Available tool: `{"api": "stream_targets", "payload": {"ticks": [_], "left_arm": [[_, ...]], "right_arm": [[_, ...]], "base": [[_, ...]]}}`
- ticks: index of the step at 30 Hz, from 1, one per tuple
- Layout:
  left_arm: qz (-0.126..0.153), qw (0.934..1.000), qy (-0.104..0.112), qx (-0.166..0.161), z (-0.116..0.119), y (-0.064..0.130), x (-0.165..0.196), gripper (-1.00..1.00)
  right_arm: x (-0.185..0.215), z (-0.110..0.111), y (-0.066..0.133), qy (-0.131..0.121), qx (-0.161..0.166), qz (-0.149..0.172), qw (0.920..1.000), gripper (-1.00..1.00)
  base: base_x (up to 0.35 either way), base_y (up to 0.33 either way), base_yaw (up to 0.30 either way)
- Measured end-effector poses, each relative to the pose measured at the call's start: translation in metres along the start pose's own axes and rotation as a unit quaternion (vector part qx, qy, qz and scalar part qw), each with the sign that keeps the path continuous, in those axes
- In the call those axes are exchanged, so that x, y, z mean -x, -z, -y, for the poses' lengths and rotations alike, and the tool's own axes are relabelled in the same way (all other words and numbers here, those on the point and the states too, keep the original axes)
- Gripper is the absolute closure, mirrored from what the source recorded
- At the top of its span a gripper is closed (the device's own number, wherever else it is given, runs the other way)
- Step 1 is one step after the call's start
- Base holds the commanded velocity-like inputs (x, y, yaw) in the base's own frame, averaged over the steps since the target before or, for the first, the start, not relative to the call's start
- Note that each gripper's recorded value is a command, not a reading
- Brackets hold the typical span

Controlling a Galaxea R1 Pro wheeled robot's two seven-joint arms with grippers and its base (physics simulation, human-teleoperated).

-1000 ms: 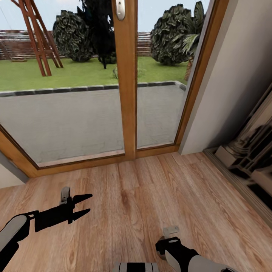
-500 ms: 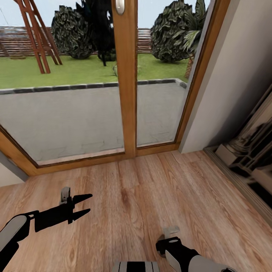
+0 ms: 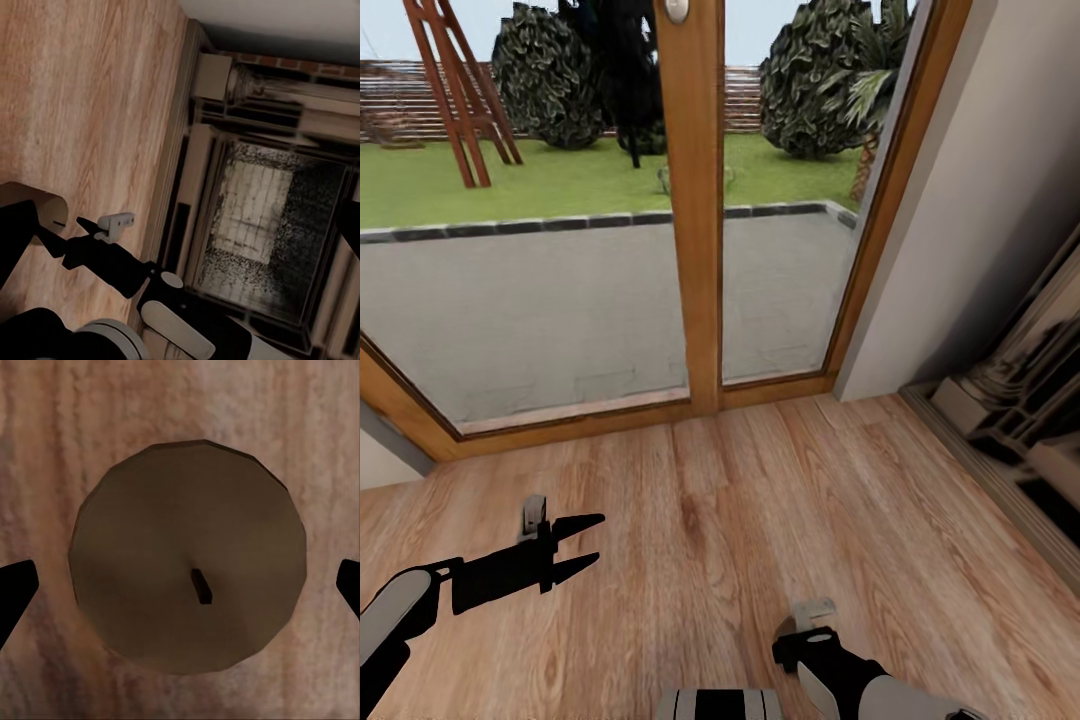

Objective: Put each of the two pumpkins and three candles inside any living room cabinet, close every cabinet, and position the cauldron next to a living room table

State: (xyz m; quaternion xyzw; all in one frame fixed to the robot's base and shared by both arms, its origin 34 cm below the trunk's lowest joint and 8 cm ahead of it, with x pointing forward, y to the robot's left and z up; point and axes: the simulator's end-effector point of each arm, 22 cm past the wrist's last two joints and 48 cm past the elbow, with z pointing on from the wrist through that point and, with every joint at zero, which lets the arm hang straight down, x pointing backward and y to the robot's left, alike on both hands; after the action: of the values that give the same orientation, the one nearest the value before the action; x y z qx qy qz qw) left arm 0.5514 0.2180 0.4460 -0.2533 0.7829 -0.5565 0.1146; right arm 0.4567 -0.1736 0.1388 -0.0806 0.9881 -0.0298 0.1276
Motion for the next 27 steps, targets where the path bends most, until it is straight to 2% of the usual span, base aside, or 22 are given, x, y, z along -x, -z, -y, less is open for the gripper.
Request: {"api": "stream_targets", "payload": {"ticks": [15, 27], "left_arm": [[-0.001, 1.0000, 0.006, 0.003, -0.0064, -0.0017, 0.0000, -1.00], [-0.002, 1.0000, 0.005, 0.003, -0.0059, -0.0018, -0.0001, -1.00]], "right_arm": [[-0.0054, -0.0011, -0.0036, 0.000, 0.001, -0.006, 1.0000, -1.00], [-0.0054, -0.0011, -0.0036, 0.000, 0.001, -0.006, 1.0000, -1.00]], "base": [[0.001, 0.000, 0.000], [0.072, 0.000, 0.000]]}}
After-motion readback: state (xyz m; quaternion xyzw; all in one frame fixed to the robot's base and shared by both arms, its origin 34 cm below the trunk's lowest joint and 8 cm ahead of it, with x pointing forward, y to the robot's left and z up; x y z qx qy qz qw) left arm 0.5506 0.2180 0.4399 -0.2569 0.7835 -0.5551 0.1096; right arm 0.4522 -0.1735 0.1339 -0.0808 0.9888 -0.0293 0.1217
